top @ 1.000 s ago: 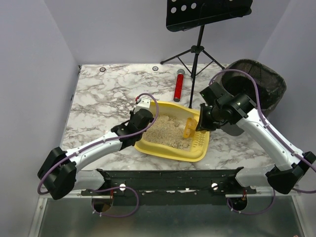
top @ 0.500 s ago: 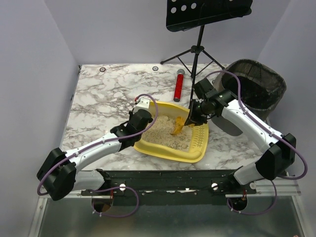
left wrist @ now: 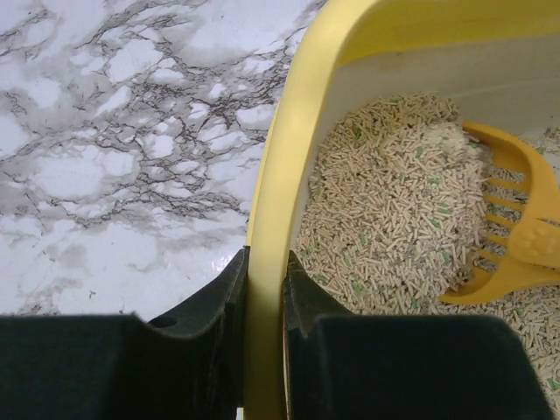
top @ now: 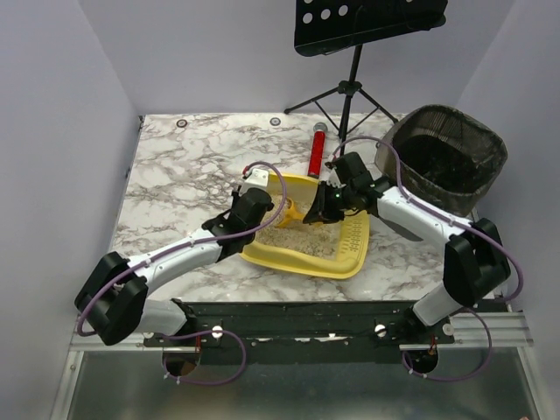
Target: Clean the litter box
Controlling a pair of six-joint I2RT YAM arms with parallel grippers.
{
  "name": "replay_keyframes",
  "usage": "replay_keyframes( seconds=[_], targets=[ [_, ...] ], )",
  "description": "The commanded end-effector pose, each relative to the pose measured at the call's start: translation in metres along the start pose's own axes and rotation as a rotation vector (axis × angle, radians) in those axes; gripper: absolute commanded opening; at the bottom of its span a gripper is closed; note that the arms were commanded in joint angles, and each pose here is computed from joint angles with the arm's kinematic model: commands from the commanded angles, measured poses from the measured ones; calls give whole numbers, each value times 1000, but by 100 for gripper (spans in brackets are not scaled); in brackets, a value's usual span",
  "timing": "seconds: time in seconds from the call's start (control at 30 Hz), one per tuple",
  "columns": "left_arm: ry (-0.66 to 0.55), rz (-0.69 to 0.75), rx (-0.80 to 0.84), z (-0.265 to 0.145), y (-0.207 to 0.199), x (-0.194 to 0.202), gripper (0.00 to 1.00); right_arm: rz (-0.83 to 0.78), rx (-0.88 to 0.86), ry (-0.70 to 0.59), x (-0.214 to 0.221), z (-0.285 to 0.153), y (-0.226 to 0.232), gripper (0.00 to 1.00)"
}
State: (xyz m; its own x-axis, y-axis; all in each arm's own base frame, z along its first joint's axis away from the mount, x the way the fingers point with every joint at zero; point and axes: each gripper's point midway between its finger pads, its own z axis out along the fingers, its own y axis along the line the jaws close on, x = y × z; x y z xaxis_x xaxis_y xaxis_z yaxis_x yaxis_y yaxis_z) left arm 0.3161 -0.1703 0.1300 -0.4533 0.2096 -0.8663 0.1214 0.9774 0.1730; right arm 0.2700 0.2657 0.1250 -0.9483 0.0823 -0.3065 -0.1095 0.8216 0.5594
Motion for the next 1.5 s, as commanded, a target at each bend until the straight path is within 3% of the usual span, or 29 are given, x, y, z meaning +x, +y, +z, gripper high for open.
replay_keyframes(
  seconds=[0.0, 0.17, 0.6, 0.97, 1.27, 1.47],
  targets=[
    [-111, -113, 122, 8, -38, -32, 0, -47, -139, 79, 12, 48, 5, 1],
    [-115, -109, 141, 9, -42, -34, 0, -60, -291, 104, 18, 63, 20, 1],
    [-33, -182, 31, 8, -14, -12, 0, 15, -496, -257, -12, 20, 49, 1],
    [-18, -223, 3, 3, 0, -7, 0, 46, -638, -442, -18, -21, 60, 1],
    [-12, -260, -28, 6, 9, -8, 0, 17, -655, -482, -17, -43, 66, 1],
    [-18, -296, -31, 6, 13, -13, 0, 31, -612, -443, -7, -38, 55, 1]
  ],
)
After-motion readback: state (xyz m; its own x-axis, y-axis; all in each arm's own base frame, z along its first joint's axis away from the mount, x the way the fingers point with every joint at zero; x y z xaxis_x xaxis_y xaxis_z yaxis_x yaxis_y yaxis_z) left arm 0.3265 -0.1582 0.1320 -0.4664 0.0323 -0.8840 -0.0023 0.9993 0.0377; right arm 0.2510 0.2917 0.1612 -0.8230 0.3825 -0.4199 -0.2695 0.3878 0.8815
